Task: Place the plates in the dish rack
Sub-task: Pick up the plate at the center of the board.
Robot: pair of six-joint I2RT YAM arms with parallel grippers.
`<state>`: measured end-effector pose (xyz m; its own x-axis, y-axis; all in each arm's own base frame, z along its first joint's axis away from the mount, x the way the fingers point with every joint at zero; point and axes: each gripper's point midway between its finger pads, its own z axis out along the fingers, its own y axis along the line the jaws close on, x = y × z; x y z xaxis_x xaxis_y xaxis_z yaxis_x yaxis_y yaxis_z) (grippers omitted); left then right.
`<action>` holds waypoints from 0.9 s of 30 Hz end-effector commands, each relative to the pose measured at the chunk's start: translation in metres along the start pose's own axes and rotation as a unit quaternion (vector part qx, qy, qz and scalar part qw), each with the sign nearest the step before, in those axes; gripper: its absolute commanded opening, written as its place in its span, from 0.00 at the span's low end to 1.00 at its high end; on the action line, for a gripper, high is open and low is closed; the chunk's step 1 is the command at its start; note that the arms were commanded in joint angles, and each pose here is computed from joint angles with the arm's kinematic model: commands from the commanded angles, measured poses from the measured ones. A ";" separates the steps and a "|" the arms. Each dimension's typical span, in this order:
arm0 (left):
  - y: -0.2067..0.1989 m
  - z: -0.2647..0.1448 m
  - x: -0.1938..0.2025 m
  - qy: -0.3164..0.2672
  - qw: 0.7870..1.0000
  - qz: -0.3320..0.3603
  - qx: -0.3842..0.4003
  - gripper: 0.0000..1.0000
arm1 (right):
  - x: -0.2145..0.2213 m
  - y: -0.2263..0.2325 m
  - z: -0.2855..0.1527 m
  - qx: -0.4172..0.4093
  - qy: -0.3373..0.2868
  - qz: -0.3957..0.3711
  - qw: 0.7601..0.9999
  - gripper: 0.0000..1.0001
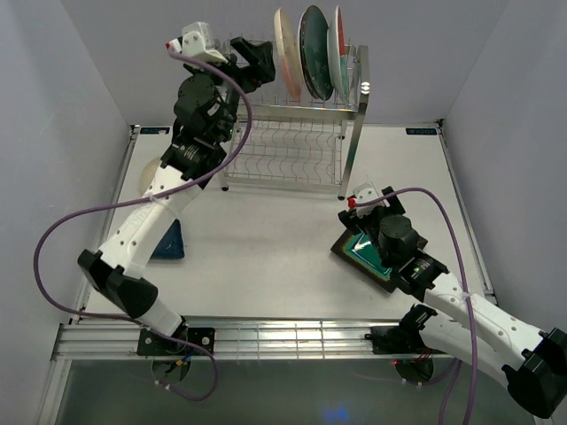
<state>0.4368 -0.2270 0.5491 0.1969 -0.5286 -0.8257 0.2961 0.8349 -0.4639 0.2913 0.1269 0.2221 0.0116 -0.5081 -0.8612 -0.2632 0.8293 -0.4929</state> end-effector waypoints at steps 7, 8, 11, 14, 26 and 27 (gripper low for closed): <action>0.024 -0.087 0.010 0.043 0.998 -0.050 0.022 0.98 | -0.028 -0.014 0.013 0.010 -0.016 0.091 0.996 0.90; 0.032 -0.091 0.023 0.057 0.997 -0.042 0.014 0.98 | -0.026 -0.016 0.015 0.011 -0.012 0.091 0.996 0.90; 0.049 -0.112 0.039 0.071 0.997 -0.033 0.005 0.98 | -0.028 -0.013 0.019 -0.008 -0.018 0.100 0.995 0.90; 0.060 -0.134 0.037 0.061 0.997 -0.041 0.003 0.98 | -0.035 -0.011 0.019 -0.025 -0.032 0.109 0.993 0.90; 0.101 -0.205 0.164 0.204 0.974 -0.098 0.007 0.98 | 0.009 0.017 0.010 -0.113 0.059 0.005 0.992 0.90; 0.101 -0.209 0.170 0.213 0.971 -0.110 0.007 0.98 | 0.015 0.019 0.008 -0.120 0.070 -0.007 0.990 0.90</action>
<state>0.3180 -0.1883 0.2964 -0.2157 -0.5322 -0.8187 0.2501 0.7803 -0.5732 0.3004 0.1401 0.2067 -0.0943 -0.4788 -0.8729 -0.4360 0.8081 -0.3961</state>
